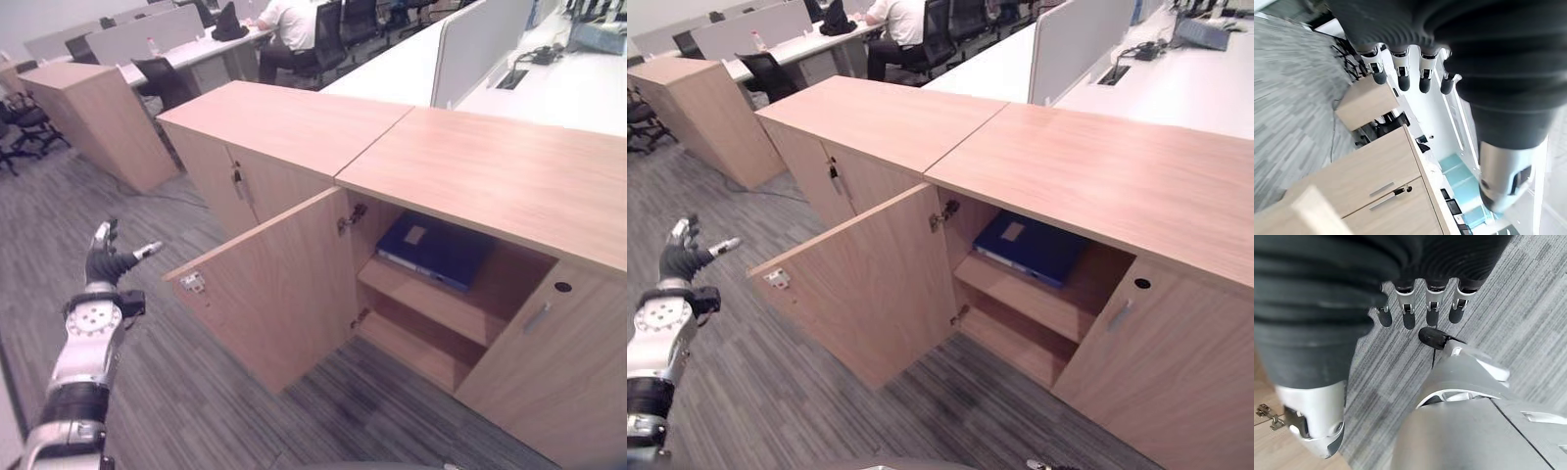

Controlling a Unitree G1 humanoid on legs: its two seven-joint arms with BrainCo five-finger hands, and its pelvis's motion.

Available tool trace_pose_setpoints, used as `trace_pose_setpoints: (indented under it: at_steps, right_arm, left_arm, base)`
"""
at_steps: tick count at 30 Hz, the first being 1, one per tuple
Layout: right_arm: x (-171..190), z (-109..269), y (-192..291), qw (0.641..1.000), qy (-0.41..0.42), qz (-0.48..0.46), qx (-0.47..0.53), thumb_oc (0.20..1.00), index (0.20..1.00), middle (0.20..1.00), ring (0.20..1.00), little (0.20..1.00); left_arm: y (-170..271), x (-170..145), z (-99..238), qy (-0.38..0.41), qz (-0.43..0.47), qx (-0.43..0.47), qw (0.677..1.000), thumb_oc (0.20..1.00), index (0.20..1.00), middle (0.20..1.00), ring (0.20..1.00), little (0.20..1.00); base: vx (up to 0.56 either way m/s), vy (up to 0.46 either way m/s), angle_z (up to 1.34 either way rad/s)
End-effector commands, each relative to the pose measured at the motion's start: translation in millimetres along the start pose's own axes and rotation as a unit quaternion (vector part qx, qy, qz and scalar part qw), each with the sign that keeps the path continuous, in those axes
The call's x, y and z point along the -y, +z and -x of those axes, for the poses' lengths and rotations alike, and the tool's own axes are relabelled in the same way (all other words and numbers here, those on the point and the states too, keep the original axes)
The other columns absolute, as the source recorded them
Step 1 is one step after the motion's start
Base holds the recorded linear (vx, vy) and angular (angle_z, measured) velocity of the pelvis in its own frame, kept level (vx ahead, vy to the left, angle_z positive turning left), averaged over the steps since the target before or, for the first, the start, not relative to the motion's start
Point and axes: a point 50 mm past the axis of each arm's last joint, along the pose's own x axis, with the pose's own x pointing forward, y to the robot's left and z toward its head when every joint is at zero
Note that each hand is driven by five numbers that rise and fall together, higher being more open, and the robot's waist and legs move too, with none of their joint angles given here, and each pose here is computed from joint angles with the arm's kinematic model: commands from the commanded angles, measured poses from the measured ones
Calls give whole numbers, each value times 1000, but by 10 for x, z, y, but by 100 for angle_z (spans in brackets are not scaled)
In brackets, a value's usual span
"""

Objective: Put the empty folder in the office cabinet

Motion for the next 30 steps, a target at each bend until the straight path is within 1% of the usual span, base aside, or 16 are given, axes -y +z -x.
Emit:
trace_pose_setpoints:
  at_steps: [1,6,7,8,9,12,13,14,15,17,20,23,24,26,29,30]
  right_arm:
    - [-11,-3,80,1000,3,6,-4,1000,1000,1000,1000,1000]
    - [-22,-4,73,1000,5,10,-7,1000,1000,1000,1000,1000]
    - [-17,-3,29,1000,8,17,-16,1000,1000,1000,1000,1000]
    - [-8,-1,16,1000,8,19,-18,1000,1000,1000,1000,1000]
    - [-12,-2,14,1000,8,18,-18,1000,1000,1000,1000,1000]
    - [53,8,9,999,3,29,-22,1000,1000,1000,1000,1000]
    - [53,8,9,999,3,29,-22,1000,1000,1000,1000,1000]
    - [62,9,55,999,2,36,-18,1000,1000,1000,1000,1000]
    - [59,9,55,999,2,35,-18,1000,1000,1000,1000,1000]
    - [61,9,122,999,3,41,-11,1000,1000,1000,1000,1000]
    - [41,8,193,999,6,54,-5,1000,1000,1000,1000,1000]
    - [4,5,231,998,9,63,-4,1000,1000,1000,1000,1000]
    - [-20,3,233,997,14,71,-7,1000,1000,1000,1000,1000]
    - [-24,2,231,997,14,70,-7,1000,1000,1000,1000,1000]
    - [-77,-3,240,996,25,83,-6,1000,1000,1000,1000,1000]
    - [-87,-4,239,996,26,83,-6,1000,1000,1000,1000,1000]
  left_arm:
    - [206,-220,-139,31,-21,31,999,1000,1000,1000,1000,1000]
    - [154,-137,-243,-10,-52,-6,999,1000,1000,1000,1000,1000]
    - [43,-82,-261,-48,-99,-40,993,1000,1000,1000,1000,1000]
    - [23,-54,-263,-66,-123,-47,989,1000,1000,1000,1000,1000]
    - [30,-49,-268,-67,-123,-46,989,1000,1000,1000,1000,1000]
    - [-22,45,-294,-116,-204,-71,970,1000,1000,1000,1000,1000]
    - [-22,45,-294,-116,-204,-71,970,1000,1000,1000,1000,1000]
    - [-4,183,-366,-152,-287,-84,942,1000,1000,1000,1000,1000]
    - [6,192,-372,-153,-287,-82,942,1000,1000,1000,1000,1000]
    - [17,328,-406,-185,-340,-89,918,1000,1000,1000,1000,1000]
    - [-14,496,-416,-213,-362,-104,902,1000,1000,1000,1000,1000]
    - [-45,689,-396,-245,-357,-123,893,1000,1000,1000,1000,1000]
    - [12,858,-375,-290,-394,-101,866,1000,1000,1000,1000,1000]
    - [16,857,-376,-290,-395,-101,866,1000,1000,1000,1000,1000]
    - [373,1304,-199,-405,-444,26,799,1000,1000,1000,1000,1000]
    - [375,1292,-200,-405,-444,25,799,1000,1000,1000,1000,1000]
  base:
    - [0,103,-22]
    - [23,55,-51]
    - [3,9,-55]
    - [4,9,-38]
    - [8,4,-13]
    - [4,-6,-11]
    - [-6,-26,-8]
    - [-4,-18,-3]
    - [0,0,0]
    - [2,-7,2]
    - [0,0,0]
    - [1,-6,1]
    - [5,-13,4]
    - [0,-10,5]
    - [-8,-22,7]
    - [-9,-20,7]
